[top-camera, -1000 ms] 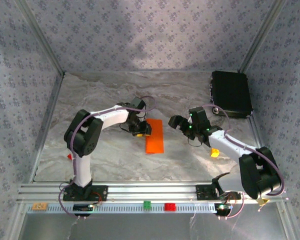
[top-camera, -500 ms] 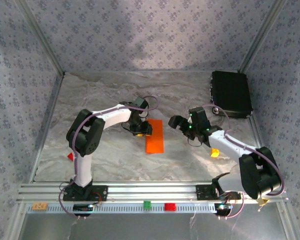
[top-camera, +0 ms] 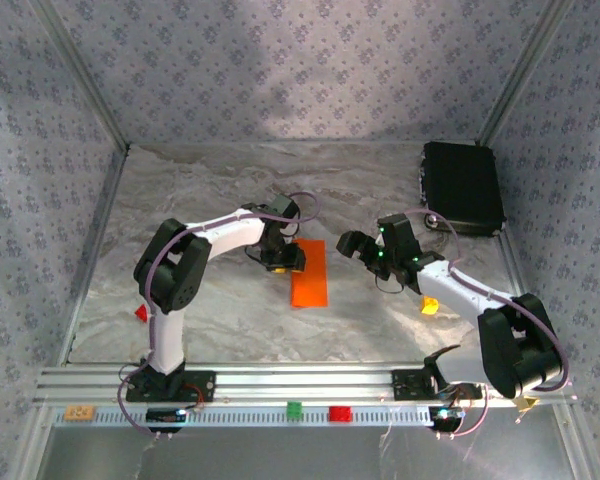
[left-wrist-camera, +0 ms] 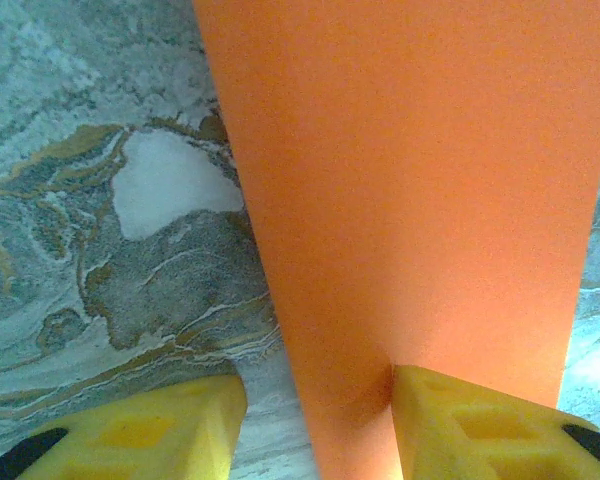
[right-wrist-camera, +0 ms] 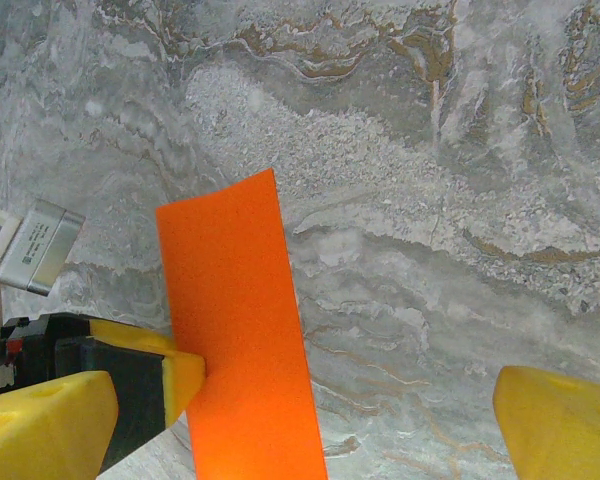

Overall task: Fold a paper plane with a square sheet of paper (pick it up from the middle)
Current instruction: First fold the square sheet of paper in half at the center of the table, then hold the square sheet of paper at the center of the table.

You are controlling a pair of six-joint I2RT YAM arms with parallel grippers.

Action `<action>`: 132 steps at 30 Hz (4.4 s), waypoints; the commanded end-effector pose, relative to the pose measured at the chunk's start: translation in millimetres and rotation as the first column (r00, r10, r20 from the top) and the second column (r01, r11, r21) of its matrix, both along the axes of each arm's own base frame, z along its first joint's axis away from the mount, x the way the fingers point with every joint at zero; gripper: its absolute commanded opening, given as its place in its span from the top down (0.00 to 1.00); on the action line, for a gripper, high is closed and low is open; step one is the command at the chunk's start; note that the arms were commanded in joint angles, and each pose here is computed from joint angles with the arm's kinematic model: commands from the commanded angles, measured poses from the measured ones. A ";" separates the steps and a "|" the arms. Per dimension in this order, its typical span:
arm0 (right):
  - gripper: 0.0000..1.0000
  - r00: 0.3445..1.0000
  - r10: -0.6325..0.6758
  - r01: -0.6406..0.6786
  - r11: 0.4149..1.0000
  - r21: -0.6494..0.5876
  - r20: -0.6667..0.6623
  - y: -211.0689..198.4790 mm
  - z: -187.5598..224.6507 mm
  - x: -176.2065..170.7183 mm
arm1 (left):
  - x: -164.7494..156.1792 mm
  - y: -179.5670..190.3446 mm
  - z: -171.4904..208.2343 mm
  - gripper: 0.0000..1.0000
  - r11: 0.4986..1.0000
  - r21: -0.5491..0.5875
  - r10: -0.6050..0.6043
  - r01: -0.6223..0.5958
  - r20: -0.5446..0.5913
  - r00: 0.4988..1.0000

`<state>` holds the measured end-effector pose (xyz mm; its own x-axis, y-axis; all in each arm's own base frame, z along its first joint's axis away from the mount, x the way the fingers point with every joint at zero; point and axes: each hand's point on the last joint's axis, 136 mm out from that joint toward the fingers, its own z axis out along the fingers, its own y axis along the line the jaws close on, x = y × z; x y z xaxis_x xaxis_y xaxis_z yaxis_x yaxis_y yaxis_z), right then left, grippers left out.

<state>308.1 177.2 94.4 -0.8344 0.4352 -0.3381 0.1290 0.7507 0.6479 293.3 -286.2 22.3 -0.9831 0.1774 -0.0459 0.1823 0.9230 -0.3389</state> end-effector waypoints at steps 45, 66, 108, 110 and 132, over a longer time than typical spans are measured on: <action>0.19 0.990 0.135 -0.133 0.990 0.052 -0.042 33.8 -9.7 -2.9 | 5.0 14.4 -38.8 0.56 0.994 0.108 -0.022 0.021 0.012 1.000; 0.28 0.986 0.159 -0.156 0.986 0.049 -0.057 40.1 -16.1 -3.6 | 7.5 9.7 -40.4 0.54 0.995 0.101 -0.011 0.010 0.010 1.000; 1.00 0.912 0.329 -0.327 0.944 0.053 -0.243 91.9 -86.5 -18.5 | 2.6 7.1 -46.7 0.54 0.994 0.109 -0.026 0.025 0.001 1.000; 1.00 0.902 0.327 -0.339 0.941 0.007 -0.283 82.5 -99.0 -26.7 | 3.5 6.4 -45.0 0.54 0.994 0.106 -0.026 0.025 0.005 1.000; 1.00 0.850 0.422 -0.468 0.879 -0.086 -0.317 64.9 -105.6 -25.1 | 34.2 -27.7 91.6 0.74 0.877 -0.473 0.157 -0.088 0.108 0.982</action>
